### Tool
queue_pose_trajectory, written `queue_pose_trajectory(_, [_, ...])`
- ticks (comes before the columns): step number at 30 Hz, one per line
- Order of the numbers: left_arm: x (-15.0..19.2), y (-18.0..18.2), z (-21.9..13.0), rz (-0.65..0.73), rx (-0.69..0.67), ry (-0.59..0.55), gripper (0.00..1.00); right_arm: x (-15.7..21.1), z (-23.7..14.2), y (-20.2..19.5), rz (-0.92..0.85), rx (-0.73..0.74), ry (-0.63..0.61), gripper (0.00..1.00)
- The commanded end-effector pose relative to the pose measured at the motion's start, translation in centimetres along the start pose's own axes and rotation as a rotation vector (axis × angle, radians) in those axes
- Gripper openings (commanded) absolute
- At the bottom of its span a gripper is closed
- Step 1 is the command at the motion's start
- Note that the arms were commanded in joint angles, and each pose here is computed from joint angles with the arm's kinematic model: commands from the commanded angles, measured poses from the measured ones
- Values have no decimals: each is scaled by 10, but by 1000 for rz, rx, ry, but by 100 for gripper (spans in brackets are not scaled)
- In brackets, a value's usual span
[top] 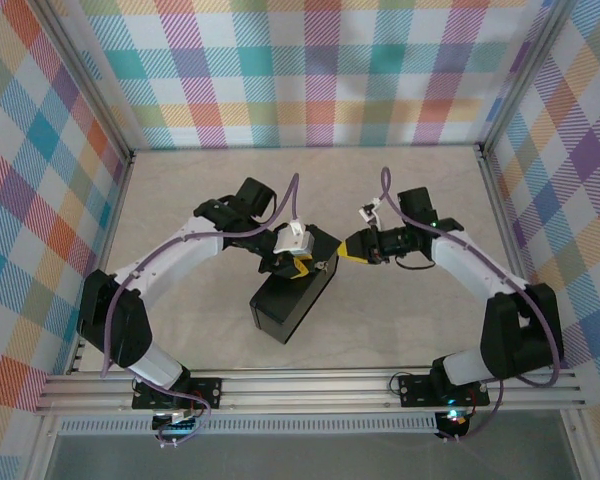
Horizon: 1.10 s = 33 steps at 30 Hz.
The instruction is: Unlock the padlock with the key
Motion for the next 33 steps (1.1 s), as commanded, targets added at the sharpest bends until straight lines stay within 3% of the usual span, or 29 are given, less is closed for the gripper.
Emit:
queue_pose_trajectory(1, [7, -12, 3, -56, 84, -5, 20, -12, -11, 20, -476, 5, -161, 32])
queue_pose_trajectory(6, [13, -16, 3, -64, 85, -2, 20, -8, -20, 43, -858, -16, -325, 35])
queue_pose_trajectory(11, [13, -20, 2, -54, 72, -26, 20, 14, 17, 42, -1037, -44, -171, 36])
queue_pose_trajectory(16, [12, -20, 0, -63, 90, -30, 20, 16, 36, 37, -1039, -87, -135, 37])
queue_pose_trajectory(33, [13, -16, -7, -82, 98, -52, 19, 27, 28, 39, -1116, -46, -122, 40])
Point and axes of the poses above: each hand's point on the last joint's axis, 136 mm out from that joint toward the fingers, its own z axis out along the fingers, its own y axis along the line the jaws close on, x = y × z, the point moved 3 cm from there along -z, back along the fingers, and after that the axes turned 11 degrees about z, right-handed, at the moved point
